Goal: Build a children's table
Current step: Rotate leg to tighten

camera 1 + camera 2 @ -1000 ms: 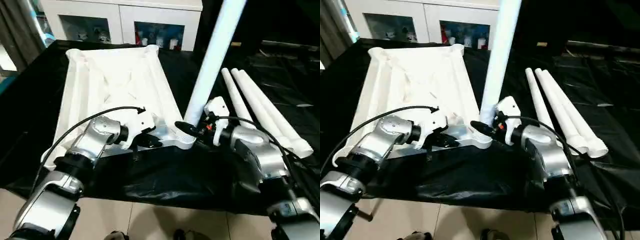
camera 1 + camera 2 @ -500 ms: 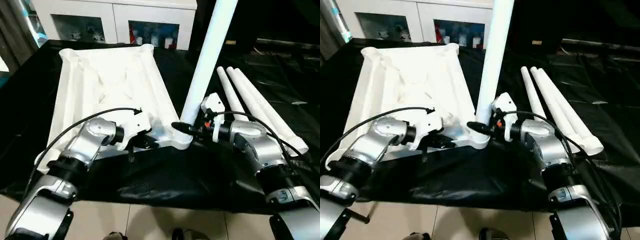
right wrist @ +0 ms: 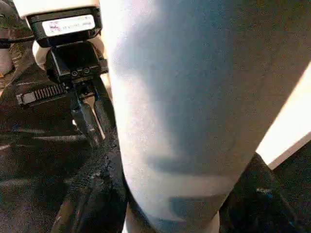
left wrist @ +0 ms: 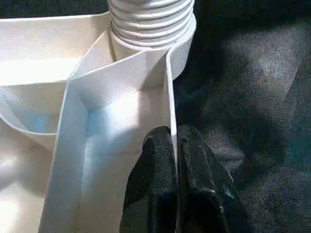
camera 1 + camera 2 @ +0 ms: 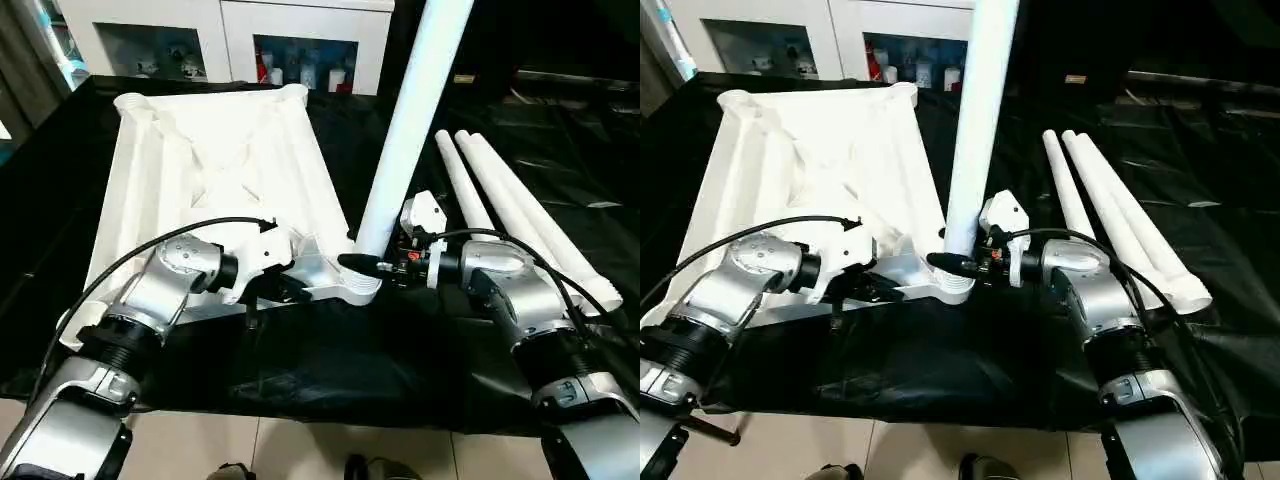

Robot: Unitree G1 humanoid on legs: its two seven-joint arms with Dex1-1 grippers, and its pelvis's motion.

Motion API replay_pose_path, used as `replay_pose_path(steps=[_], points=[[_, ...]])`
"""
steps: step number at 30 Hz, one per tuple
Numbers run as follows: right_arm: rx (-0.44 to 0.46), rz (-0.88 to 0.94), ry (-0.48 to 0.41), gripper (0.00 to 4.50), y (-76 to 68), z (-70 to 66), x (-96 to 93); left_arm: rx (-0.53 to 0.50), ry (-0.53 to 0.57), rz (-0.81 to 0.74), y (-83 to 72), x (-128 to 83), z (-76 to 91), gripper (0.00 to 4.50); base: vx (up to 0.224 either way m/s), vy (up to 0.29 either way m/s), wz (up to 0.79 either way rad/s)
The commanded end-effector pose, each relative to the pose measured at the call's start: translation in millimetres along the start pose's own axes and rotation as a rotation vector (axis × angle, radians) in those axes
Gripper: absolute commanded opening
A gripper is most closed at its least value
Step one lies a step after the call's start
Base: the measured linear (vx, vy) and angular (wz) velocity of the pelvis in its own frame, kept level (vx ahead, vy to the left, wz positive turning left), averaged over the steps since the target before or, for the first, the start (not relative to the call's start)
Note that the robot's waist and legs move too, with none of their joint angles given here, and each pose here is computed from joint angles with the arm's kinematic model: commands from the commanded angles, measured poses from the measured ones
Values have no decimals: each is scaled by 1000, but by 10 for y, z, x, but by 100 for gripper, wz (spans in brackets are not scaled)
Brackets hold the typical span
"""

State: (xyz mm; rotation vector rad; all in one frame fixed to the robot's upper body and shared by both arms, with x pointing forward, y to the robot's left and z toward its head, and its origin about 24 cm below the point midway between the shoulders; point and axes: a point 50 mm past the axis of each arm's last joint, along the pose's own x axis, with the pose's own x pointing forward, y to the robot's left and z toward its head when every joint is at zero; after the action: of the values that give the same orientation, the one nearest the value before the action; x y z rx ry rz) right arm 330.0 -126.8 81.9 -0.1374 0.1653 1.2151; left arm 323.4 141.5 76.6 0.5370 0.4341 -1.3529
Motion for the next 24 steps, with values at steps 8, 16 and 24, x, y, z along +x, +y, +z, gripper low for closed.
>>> replay_pose_path(steps=[8, 16, 24], points=[[181, -52, 246, 191, 117, -666, -165, 70, -24, -71, -27, 89, 164, 0, 0, 0, 0], [183, -64, 250, 191, 174, -728, -165, 79, -29, -37, -4, 90, 164, 0, 0, 0, 0], [184, -148, 235, 191, 129, -740, -156, 84, -25, -23, 15, 89, 169, 0, 0, 0, 0]])
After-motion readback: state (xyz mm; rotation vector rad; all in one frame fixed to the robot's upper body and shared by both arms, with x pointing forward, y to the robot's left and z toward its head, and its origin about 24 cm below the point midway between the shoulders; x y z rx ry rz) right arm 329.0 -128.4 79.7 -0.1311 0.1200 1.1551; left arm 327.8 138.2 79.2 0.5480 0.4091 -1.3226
